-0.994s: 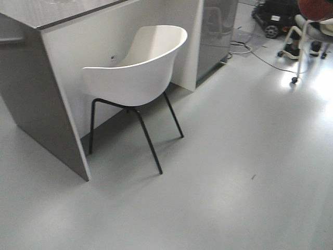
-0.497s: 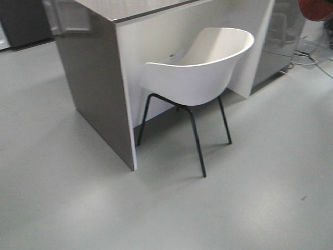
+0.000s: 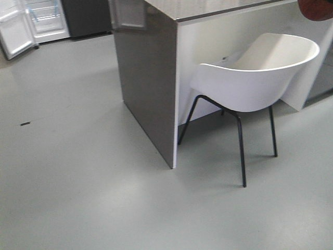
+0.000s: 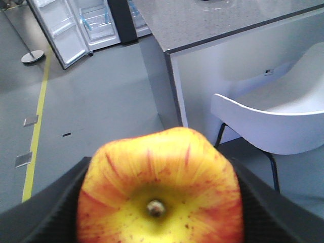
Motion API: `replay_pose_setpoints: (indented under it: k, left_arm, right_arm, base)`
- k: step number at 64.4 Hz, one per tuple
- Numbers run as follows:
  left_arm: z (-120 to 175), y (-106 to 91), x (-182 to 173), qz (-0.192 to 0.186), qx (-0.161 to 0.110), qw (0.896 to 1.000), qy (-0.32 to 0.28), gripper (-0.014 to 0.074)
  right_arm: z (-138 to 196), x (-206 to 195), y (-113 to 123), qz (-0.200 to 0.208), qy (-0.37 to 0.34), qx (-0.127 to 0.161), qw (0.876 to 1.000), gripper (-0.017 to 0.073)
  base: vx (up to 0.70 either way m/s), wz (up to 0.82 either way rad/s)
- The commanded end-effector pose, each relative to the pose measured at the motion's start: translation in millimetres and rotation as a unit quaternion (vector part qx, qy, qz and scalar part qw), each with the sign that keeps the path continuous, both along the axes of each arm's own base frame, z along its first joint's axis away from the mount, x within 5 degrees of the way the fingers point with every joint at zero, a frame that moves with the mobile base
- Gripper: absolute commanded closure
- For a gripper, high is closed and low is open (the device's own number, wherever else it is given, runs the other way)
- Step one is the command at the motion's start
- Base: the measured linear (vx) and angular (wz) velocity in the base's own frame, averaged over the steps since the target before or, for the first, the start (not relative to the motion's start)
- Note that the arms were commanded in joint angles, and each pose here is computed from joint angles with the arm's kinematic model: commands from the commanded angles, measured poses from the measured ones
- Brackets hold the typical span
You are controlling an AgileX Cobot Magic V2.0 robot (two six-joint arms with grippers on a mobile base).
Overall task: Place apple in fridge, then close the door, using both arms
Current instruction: 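Drive the base away from the counter holding the apple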
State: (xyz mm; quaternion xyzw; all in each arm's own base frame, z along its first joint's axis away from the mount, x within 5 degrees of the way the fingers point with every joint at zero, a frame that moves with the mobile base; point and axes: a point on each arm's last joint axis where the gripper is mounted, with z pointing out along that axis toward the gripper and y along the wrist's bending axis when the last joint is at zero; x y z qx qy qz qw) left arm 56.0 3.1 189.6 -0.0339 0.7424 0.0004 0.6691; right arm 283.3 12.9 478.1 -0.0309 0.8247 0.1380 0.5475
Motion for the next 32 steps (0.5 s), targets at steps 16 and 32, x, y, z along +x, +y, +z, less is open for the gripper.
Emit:
replay_pose_setpoints:
  k: [16,32]
  left_arm:
    - [12.4,-0.7,-1.3,-0.004,-0.002,0.999,-0.049,0.0599]
    - [12.4,-0.7,-1.3,-0.004,-0.002,0.999,-0.049,0.0599]
  right_arm:
    - [24.4,-10.7,-1.8,-0.013,-0.065,0.010,0.998,0.0400]
    - [24.4,-10.7,-1.8,-0.013,-0.065,0.010,0.998,0.0400]
  base:
    - [0.02,0.35]
    - [0.04,0.37]
